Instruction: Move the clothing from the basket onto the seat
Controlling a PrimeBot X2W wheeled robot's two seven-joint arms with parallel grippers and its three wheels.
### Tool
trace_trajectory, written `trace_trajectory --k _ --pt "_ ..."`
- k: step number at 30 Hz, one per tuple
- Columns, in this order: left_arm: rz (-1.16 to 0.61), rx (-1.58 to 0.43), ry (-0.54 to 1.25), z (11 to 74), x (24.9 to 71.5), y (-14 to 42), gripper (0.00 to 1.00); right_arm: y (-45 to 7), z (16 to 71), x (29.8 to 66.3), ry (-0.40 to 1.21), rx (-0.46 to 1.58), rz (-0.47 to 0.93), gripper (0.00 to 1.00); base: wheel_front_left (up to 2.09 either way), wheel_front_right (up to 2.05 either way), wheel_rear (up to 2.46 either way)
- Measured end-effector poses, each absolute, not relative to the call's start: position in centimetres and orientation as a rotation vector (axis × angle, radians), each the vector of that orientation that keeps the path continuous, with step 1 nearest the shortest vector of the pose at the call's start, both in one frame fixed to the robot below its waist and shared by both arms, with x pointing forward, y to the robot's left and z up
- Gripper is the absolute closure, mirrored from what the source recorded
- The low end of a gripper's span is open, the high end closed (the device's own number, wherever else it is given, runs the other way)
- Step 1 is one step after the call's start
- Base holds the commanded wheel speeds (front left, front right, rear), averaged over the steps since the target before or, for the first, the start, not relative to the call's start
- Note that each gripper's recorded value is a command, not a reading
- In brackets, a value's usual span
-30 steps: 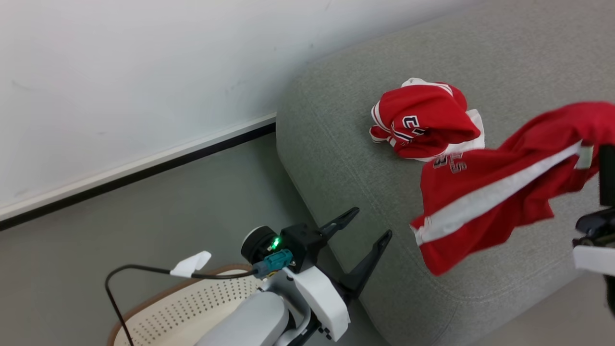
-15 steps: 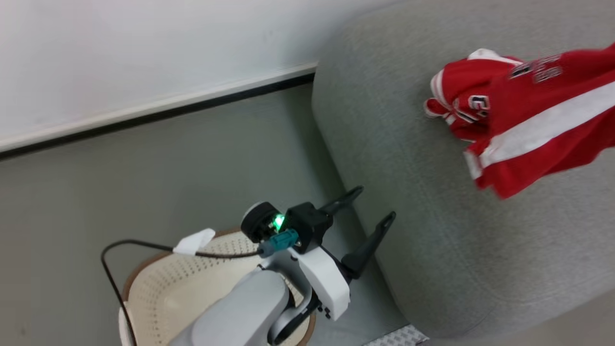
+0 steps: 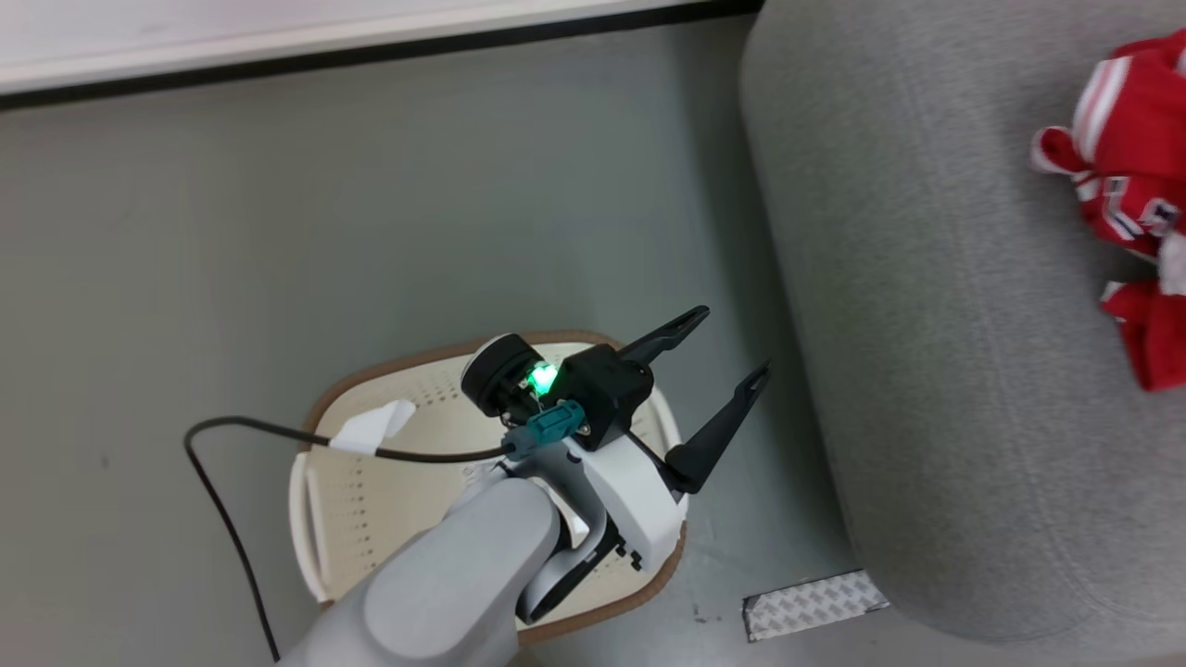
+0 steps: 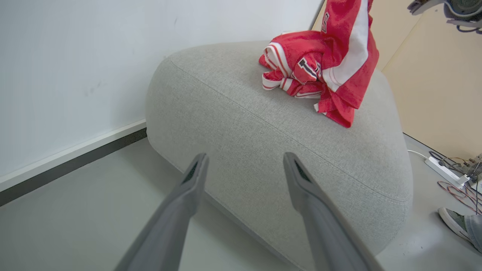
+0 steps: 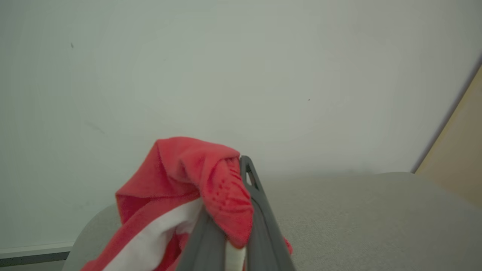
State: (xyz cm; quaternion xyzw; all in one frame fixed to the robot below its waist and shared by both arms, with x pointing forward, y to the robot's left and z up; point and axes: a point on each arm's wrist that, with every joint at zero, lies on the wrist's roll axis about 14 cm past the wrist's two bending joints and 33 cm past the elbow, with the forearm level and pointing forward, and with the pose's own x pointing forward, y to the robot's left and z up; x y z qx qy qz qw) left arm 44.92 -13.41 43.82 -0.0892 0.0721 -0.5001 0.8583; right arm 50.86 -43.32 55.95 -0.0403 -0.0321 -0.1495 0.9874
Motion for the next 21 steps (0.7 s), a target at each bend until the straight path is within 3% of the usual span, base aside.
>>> trace_trajectory --k 6,7,9,10,16,21 --pt "-0.994 -0.196 0.177 42.3 45.8 -11.8 0.0 -42.9 48.4 52.6 0.223 -0.115 -0.275 1.0 0.0 0.0 0.0" --pt "-0.987 -0.196 0.18 42.2 45.9 -11.6 0.0 -43.0 47.3 52.4 0.273 -0.112 -0.278 0.91 0.0 0.0 0.0" --pt "-0.978 -0.195 0.184 42.0 45.9 -11.3 0.0 -42.9 45.4 51.9 0.368 -0.105 -0.278 0.51 0.0 0.0 0.0" --pt "-0.975 -0.195 0.181 42.0 46.0 -11.3 0.0 -42.9 44.8 51.7 0.403 -0.093 -0.281 0.03 0.0 0.0 0.0" --pt "-0.975 -0.199 0.168 42.6 46.0 -11.5 0.0 -42.3 42.5 49.9 0.556 -0.043 -0.274 0.0 0.0 0.0 0.0" --pt "-0.982 -0.195 0.139 44.0 45.6 -11.8 0.0 -42.2 43.7 48.7 0.558 -0.028 -0.267 0.0 0.0 0.0 0.0"
